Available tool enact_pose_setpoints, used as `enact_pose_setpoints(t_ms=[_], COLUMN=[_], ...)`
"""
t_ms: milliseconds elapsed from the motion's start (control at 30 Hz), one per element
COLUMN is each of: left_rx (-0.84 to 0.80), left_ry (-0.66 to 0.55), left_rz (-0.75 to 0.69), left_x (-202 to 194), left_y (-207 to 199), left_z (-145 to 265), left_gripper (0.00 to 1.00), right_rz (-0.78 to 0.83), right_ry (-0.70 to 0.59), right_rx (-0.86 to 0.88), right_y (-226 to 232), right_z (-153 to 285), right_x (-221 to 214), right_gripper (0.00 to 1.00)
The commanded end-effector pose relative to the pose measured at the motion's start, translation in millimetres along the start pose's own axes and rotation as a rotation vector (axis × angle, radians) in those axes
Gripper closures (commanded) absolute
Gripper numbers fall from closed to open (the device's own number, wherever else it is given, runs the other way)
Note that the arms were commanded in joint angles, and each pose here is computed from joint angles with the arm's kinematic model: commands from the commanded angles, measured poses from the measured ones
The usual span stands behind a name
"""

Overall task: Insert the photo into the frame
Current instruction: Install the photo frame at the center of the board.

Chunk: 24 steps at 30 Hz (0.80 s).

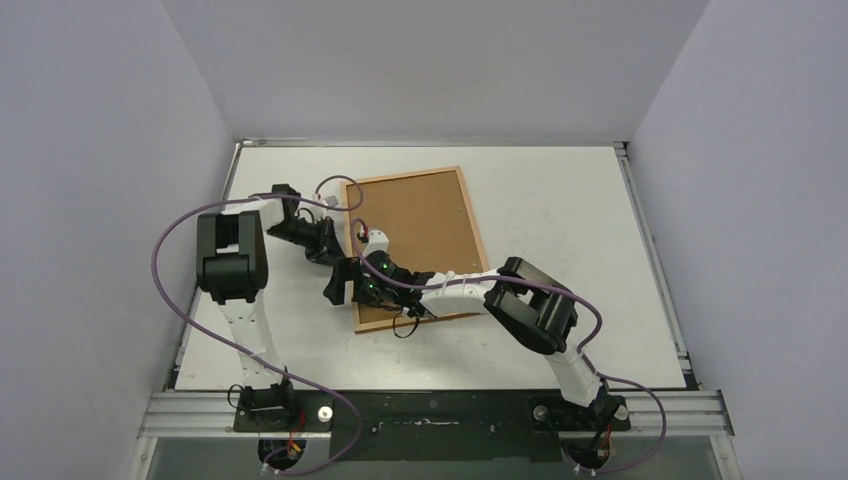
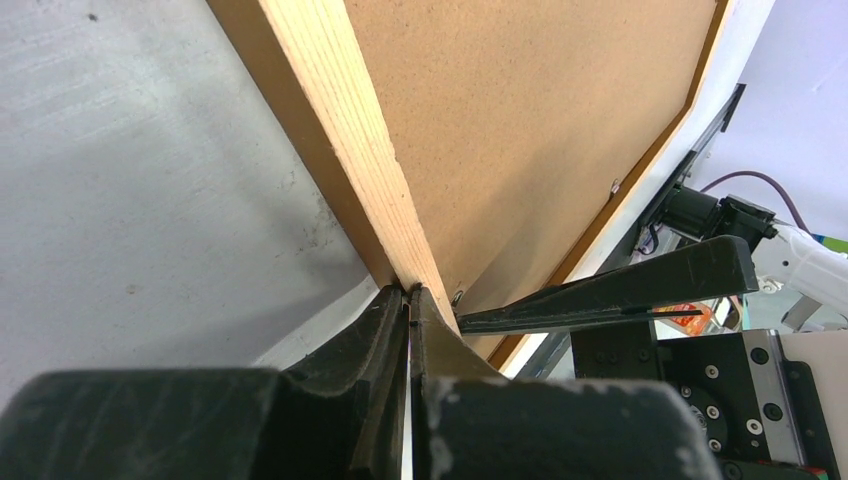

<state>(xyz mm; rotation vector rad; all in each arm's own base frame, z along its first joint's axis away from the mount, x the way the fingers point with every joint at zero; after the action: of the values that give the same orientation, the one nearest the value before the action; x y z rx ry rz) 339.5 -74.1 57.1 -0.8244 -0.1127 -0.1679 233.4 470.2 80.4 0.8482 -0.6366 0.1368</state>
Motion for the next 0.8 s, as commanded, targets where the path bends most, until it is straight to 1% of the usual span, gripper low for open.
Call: enact_pose_setpoints(t_ms=[0,100,233,300,400,433,533,600,667,767], left_rx=[0.05,0.039,0.006,-0.001,-0.022,-0.028,-0.044,-0.044,-0.033,-0.012], left_ry=[0.107,0.085,0.031,0.009,-0.01,-0.015,-0.006,0.004,0.006,0.011], left_rz=[-0.071,-0.068,-0.059,-0.064,-0.067,-0.068,-0.076,-0.09,-0.104,-0.129], left_x=[-15,-11,-3,-2,-5,-6,-10,-13,-16,-20], left_y=[11,7,-3,-10,-18,-19,-21,-22,-21,-18], left_z=[-32,-23,-2,5,9,10,11,11,11,10], left_gripper=[1.0,1.0,1.0,1.0,1.0,0.99,0.96,0.94,0.93,0.93], right_rz=[-0.01,-0.003,-0.001,-0.003,0.012,0.01,0.005,-0.035,-0.066,-0.099], right_ry=[-0.015,-0.041,-0.106,-0.147,-0.227,-0.266,-0.321,-0.331,-0.375,-0.377], right_rx=[-0.013,0.031,0.114,0.125,0.082,0.065,-0.059,-0.169,-0.292,-0.415], right_y=[-4,8,33,34,19,12,-26,-65,-106,-159], right_z=[-13,4,35,54,87,103,135,155,174,189], right_x=[-5,14,55,77,112,128,155,170,188,204], right_gripper=[0.04,0.05,0.07,0.08,0.1,0.1,0.1,0.1,0.1,0.1])
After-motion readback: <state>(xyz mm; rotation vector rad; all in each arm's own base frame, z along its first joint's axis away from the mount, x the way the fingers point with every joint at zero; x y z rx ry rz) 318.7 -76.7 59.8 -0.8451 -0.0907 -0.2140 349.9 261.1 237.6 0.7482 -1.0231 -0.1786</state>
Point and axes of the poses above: each gripper's point midway between its finger pads, its own z axis back along the fingers, its own y axis along the line the jaws close on, x = y × z, the point moved 5 cm from there along z, back along the fingers, and after that the axes turned 6 degrees about -z, right-handed, at the moved point
